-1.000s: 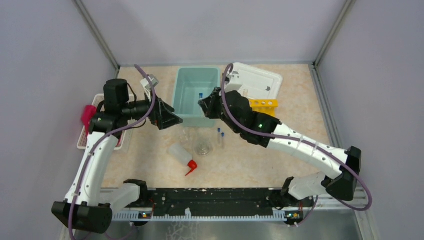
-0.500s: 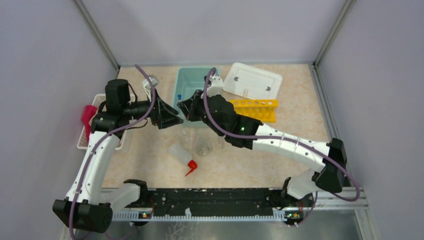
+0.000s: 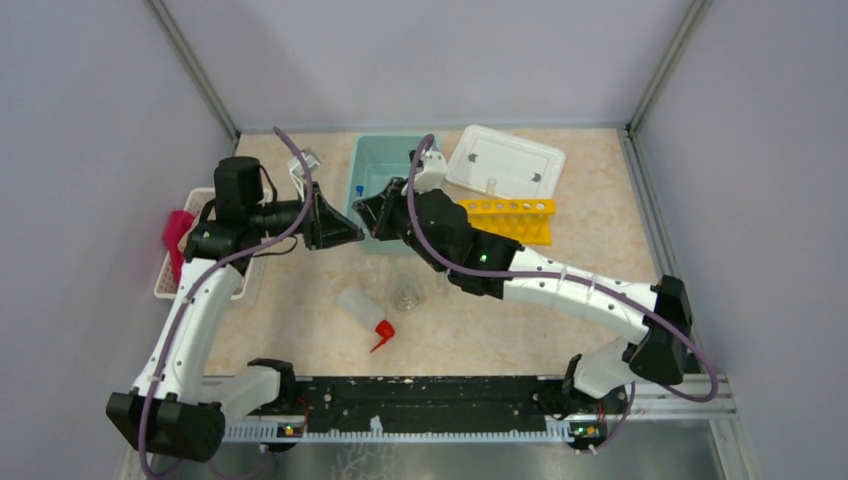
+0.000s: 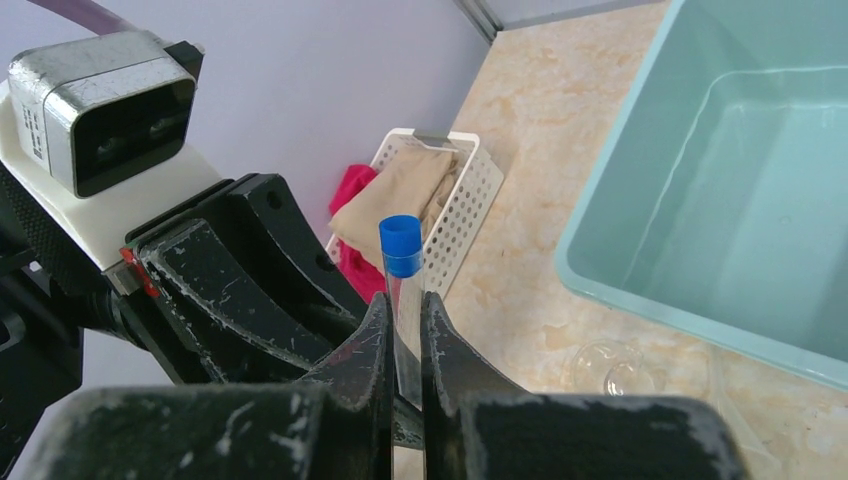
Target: Organize the chemistry lab equipment
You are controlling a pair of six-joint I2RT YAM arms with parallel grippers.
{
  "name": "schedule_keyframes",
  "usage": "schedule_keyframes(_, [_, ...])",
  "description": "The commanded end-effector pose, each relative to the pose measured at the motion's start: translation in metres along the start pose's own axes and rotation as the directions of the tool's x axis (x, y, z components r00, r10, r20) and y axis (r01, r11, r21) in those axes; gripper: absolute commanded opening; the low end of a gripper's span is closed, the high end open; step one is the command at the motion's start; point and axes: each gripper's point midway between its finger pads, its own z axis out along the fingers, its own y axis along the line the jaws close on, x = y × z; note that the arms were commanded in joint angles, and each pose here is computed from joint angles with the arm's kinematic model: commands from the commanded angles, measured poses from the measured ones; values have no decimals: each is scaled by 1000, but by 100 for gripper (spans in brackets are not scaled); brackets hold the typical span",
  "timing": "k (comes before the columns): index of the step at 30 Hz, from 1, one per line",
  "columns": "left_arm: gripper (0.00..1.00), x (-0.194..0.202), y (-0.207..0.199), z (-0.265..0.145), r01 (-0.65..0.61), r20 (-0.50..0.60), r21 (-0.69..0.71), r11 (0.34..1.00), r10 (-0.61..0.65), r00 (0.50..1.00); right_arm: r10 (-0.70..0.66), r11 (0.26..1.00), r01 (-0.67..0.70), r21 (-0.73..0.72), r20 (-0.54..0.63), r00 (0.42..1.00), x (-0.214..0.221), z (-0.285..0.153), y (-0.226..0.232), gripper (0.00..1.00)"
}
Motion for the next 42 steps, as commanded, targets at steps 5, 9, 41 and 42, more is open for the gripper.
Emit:
schedule_keyframes(5, [9,-9,2,-5,-143,14,-26,989,144,990,22,1000,-23,-21,-71,997,-9,-5,28,33])
schedule_keyframes(9, [4,-6,3,-8,-203,-3,-45,978,203,979,46,999,-49,-13,-159,986,-20,-5,21,45])
schedule_keyframes(41, [2,6,1,-14,-300,-34,-44,953,299,954,-117,991,80,-109,-404,907,-16,7,17,27])
schedule_keyframes(42, [2,7,1,-14,-300,-33,-43,953,299,954,-119,991,81,-109,-407,906,-15,7,17,26])
